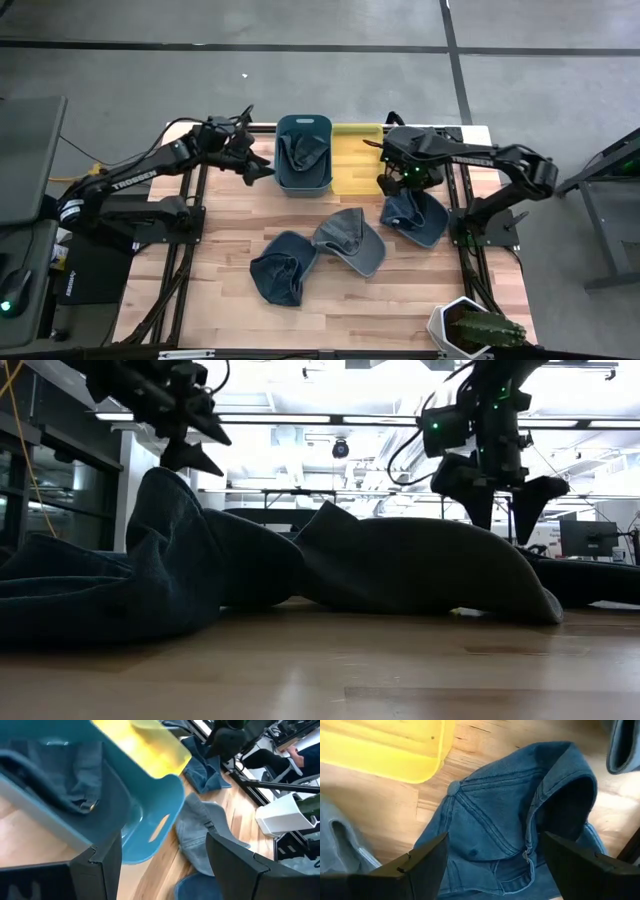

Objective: Pick & Place hat
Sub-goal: Put the top black cap into the blue bin

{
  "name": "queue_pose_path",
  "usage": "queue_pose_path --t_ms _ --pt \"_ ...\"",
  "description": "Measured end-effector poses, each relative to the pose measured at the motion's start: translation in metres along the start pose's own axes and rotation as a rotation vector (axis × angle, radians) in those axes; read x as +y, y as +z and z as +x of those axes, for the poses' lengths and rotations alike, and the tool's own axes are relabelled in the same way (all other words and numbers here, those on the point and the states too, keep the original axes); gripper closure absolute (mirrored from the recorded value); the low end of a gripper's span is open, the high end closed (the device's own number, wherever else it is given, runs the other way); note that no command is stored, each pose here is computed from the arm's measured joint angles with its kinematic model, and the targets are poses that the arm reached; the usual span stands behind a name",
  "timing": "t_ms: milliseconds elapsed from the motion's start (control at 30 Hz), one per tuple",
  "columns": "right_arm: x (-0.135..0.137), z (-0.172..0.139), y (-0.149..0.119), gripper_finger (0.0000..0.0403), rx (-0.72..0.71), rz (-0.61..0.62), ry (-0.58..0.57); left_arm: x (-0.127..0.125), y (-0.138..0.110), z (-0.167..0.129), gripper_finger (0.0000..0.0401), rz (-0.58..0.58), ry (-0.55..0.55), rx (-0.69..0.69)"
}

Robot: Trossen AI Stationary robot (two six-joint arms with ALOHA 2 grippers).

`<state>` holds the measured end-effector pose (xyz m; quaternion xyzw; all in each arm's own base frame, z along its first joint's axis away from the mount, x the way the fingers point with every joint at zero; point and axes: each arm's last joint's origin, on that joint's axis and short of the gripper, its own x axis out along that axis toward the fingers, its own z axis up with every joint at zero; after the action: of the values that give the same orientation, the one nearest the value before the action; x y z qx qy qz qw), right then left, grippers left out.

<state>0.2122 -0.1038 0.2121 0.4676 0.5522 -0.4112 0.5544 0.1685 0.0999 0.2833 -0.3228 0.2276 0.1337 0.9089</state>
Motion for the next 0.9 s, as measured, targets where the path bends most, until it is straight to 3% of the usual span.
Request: queue_pose_path --t_ms 233,667,900 --pt "-0.003 0.008 0.005 0.0094 0.027 0.063 -0.069 0.013 -0.001 -0.002 0.0169 0.004 -0.019 0.009" --pt "-0.021 0.006 0.011 0.0094 -0.060 0.237 -0.253 0.024 0.004 -0.008 0.0169 0.024 -0.016 -0.020" --pt "-0.024 0.006 0.015 0.0094 -0.069 0.273 -0.246 0.025 0.004 -0.009 0.0169 0.029 -0.048 -0.013"
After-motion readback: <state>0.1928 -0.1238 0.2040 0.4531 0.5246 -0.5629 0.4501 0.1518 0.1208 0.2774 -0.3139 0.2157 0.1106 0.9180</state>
